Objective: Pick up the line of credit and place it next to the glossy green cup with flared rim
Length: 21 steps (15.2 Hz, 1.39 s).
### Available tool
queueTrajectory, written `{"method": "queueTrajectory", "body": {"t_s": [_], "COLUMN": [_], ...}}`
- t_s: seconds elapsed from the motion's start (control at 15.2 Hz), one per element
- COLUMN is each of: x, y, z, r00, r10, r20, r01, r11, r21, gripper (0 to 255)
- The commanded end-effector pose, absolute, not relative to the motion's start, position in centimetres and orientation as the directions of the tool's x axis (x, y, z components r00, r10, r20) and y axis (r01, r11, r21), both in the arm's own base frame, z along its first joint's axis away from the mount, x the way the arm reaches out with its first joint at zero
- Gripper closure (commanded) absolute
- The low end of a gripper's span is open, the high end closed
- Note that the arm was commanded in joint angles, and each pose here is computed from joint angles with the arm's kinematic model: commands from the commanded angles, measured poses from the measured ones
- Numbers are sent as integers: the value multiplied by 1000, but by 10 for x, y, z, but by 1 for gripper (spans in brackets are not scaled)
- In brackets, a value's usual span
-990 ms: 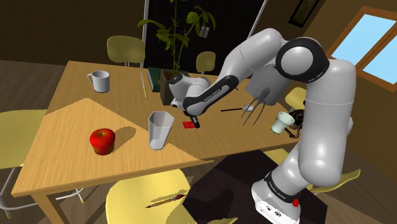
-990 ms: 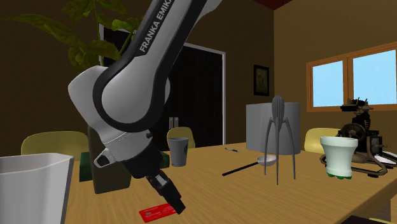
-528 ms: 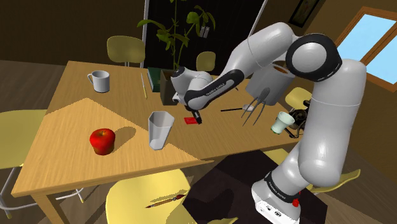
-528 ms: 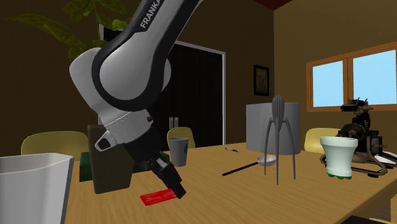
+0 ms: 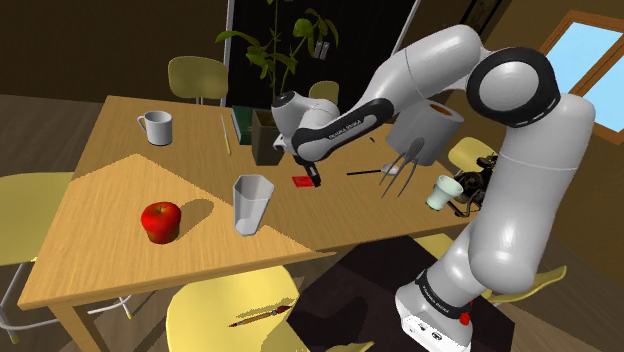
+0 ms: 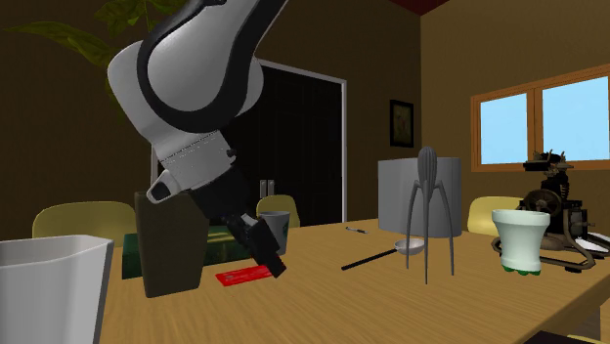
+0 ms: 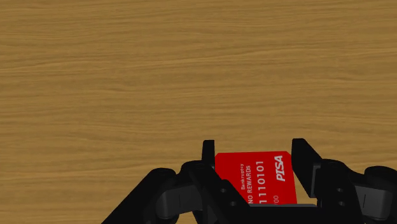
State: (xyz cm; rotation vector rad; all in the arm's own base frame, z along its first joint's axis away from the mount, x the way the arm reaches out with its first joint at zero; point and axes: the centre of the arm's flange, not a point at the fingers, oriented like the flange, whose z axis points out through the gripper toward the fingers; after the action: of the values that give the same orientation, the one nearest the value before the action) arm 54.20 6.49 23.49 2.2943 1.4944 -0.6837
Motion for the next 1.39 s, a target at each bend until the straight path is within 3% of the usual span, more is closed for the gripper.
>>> {"method": "queueTrajectory", "body": {"t_s": [0.0, 1.32], "x": [542, 542], "y": [65, 65], "z": [246, 352], "r00": [339, 339], "r10": [763, 763], "r20": [-550, -550], "r01": [915, 915], "r11": [-403, -403], "r21": [5, 5], "gripper": [255, 255]}}
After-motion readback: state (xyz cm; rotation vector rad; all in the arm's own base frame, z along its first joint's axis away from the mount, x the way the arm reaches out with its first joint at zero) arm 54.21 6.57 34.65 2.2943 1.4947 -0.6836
